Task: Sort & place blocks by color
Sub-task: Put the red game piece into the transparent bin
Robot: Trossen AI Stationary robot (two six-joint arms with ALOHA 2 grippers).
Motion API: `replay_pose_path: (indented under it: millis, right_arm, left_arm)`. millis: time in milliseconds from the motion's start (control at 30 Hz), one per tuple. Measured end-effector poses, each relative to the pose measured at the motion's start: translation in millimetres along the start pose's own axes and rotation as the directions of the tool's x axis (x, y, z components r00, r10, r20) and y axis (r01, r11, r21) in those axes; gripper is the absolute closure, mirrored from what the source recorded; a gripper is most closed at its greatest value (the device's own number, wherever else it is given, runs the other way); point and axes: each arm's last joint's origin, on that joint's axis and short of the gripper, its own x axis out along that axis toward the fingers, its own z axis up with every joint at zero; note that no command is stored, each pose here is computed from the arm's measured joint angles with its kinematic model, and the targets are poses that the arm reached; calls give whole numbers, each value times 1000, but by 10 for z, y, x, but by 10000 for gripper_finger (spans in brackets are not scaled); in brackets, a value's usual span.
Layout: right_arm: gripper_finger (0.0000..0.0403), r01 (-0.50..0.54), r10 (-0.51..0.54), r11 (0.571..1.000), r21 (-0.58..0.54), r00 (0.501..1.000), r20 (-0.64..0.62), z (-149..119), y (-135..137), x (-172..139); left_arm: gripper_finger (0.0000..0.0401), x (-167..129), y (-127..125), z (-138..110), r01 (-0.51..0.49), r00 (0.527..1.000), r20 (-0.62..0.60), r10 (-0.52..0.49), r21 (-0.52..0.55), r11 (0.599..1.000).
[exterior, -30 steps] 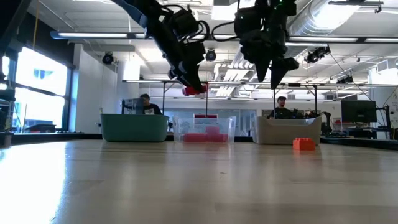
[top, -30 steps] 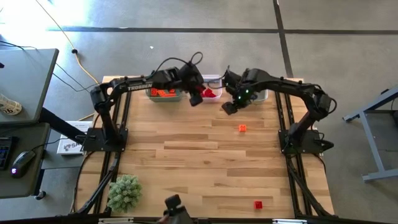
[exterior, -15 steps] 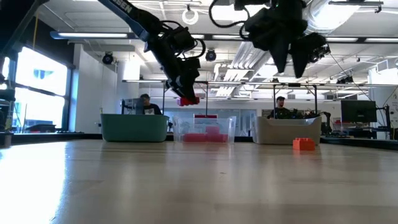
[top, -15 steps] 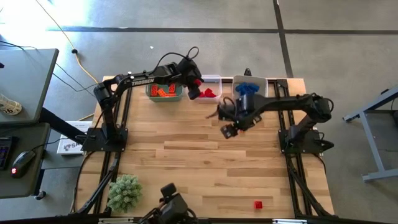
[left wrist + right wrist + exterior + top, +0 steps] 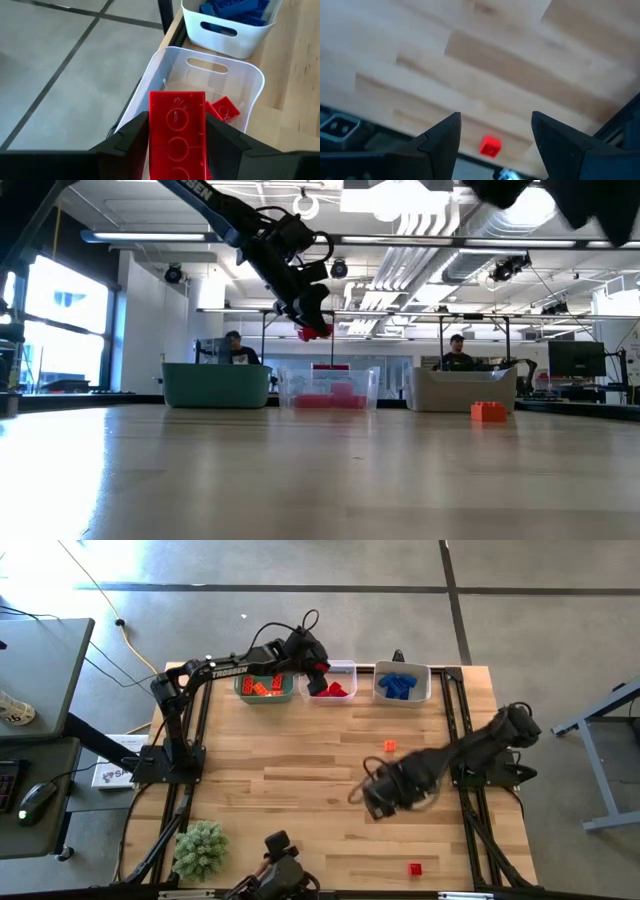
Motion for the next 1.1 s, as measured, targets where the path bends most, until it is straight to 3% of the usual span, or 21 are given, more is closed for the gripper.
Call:
replay_pose_path:
  millis: [333,600,833,1100]
  right_arm:
    - [174,-58,59,995,83,998,-17,-810,10,125]
    - [174,-88,90,986,143,996,-8,-1204,-72,179]
    - [174,-146,125,980,138,981,148,-1256,-121,189]
    - [174,-143,72,974,174,930,360,-975,-136,149]
  left_arm:
    - [249,-5,-107,35,17,1000,11,-18,17,1000]
    - [249,-19,-243,145,14,996,91,-16,30,999]
    - [249,-26,-298,163,-1,996,94,2,-6,1000]
    - [215,-21,-271,112,-34,999,39,36,-59,998]
